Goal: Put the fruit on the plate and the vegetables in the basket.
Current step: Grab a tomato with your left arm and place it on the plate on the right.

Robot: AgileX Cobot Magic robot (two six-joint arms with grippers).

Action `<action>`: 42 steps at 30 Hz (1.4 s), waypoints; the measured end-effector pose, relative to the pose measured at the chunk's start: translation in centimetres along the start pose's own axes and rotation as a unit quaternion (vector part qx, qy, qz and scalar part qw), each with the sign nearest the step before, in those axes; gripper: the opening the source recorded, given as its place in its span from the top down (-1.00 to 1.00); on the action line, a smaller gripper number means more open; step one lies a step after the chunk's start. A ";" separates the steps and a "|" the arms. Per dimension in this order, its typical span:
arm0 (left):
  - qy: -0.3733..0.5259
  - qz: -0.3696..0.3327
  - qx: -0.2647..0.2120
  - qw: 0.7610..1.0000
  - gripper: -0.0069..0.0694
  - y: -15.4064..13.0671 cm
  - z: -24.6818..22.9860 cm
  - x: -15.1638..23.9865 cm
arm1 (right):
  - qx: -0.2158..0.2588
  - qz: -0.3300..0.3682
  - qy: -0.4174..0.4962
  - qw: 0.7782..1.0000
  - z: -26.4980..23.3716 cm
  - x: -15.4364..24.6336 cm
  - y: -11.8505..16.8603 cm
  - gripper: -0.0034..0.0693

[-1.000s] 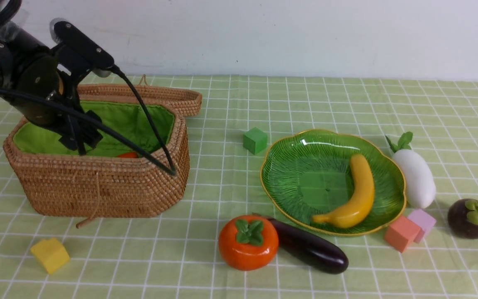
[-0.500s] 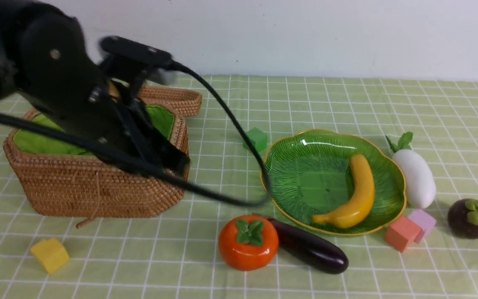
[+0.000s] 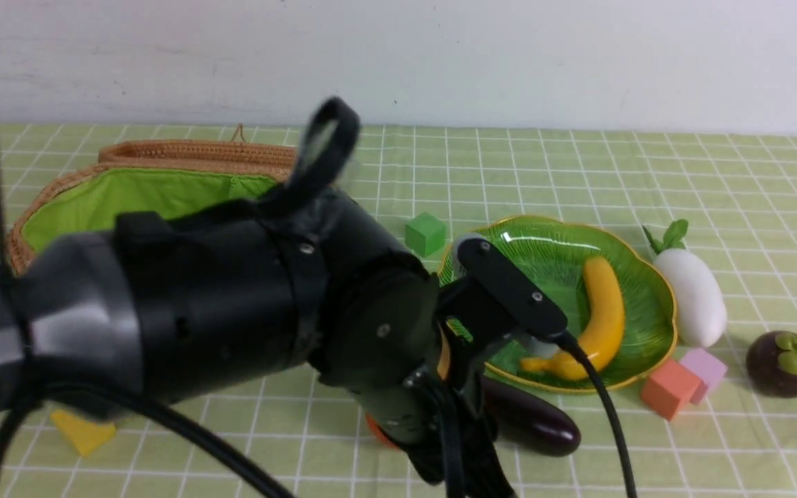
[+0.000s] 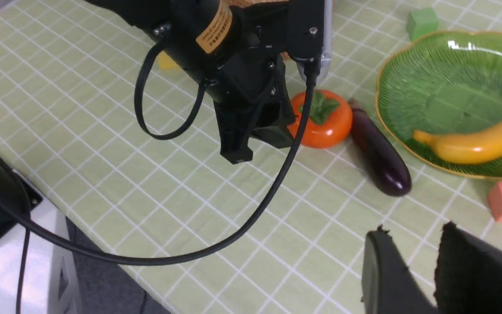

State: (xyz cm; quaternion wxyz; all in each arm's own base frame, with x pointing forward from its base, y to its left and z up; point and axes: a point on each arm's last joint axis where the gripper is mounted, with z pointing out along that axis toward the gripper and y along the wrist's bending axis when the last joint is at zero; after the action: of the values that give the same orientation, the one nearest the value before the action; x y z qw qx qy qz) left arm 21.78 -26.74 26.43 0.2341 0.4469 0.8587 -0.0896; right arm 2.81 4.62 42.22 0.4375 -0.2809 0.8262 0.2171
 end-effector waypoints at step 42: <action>0.055 0.080 -0.137 0.986 0.54 2.4 5.4 0.4 | 0.015 -0.002 0.010 1.000 -0.1 0.2 -0.3 0.39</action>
State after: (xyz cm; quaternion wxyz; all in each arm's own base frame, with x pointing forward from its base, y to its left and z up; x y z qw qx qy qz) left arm 25.27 -26.97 21.64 0.2520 0.4825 0.8357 0.0727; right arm 2.86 4.34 42.09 0.4338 -0.2784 0.8332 0.2005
